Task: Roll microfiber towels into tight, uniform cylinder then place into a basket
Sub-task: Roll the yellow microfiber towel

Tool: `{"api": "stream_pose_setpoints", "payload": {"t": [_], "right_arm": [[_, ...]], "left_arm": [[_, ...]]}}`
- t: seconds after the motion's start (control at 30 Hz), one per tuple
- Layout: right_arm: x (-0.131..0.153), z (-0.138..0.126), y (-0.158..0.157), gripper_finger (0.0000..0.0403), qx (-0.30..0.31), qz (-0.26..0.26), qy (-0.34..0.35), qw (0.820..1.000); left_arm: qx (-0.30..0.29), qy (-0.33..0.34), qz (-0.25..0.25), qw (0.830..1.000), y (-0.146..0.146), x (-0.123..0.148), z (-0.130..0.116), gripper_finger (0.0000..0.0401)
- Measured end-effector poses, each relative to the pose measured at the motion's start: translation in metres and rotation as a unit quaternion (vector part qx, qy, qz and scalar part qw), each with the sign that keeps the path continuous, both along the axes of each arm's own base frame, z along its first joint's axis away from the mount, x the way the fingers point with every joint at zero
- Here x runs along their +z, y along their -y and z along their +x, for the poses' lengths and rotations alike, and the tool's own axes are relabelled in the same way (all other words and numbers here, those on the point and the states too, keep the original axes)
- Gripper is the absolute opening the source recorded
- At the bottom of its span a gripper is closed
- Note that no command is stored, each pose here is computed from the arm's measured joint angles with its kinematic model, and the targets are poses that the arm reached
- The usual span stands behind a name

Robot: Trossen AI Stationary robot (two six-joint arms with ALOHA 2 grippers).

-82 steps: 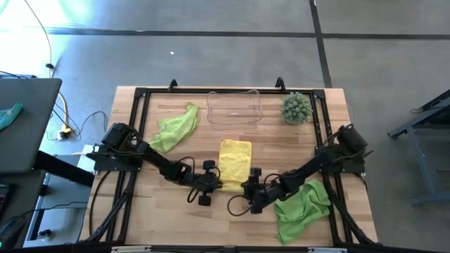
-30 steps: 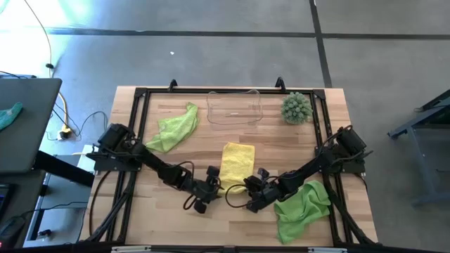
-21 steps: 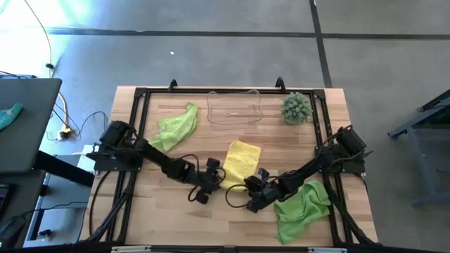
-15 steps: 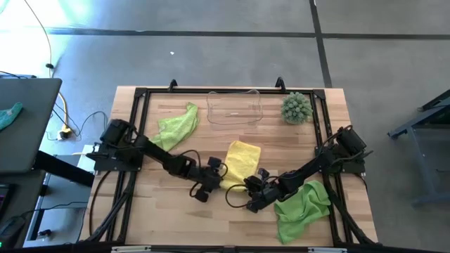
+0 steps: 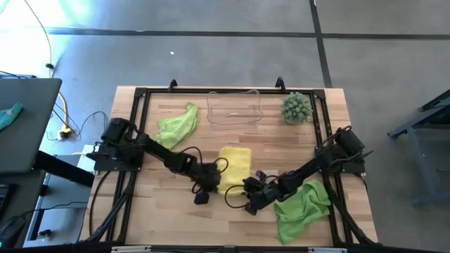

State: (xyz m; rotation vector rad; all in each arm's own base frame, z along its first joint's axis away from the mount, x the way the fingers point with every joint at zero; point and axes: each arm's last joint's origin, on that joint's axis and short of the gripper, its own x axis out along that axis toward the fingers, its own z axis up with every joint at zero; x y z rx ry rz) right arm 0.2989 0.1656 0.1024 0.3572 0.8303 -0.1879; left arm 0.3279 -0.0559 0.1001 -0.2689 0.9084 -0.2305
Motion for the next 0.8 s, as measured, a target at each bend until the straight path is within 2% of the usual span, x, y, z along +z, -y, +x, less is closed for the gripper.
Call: {"api": "stream_pose_setpoints", "payload": {"t": [0.07, 0.17, 0.3, 0.53, 0.67, 0.8], "right_arm": [[0.001, 0.002, -0.003, 0.0012, 0.017, 0.031, 0.006, 0.999], [0.005, 0.006, -0.008, 0.0012, 0.044, 0.076, 0.022, 0.996], [0.010, 0.011, -0.010, 0.0012, 0.066, 0.119, 0.043, 0.990], [0.006, 0.014, 0.005, 0.0012, -0.021, 0.163, 0.009, 0.986], [0.005, 0.015, 0.013, 0.0012, -0.072, 0.182, -0.009, 0.981], [0.005, 0.016, 0.016, 0.0012, -0.072, 0.172, -0.011, 0.982]], "left_arm": [[0.008, -0.024, -0.064, 0.998, 0.001, 0.000, -0.001, 0.0011], [0.008, -0.045, -0.135, 0.990, 0.000, 0.001, -0.001, 0.0020], [0.004, -0.043, -0.182, 0.982, 0.000, 0.006, 0.001, 0.0021], [0.040, -0.038, -0.175, 0.983, -0.015, 0.007, 0.003, 0.0016], [0.107, -0.044, -0.110, 0.987, -0.023, 0.002, 0.002, 0.0016], [0.134, -0.049, -0.052, 0.988, -0.027, 0.002, 0.000, 0.0016]]}}
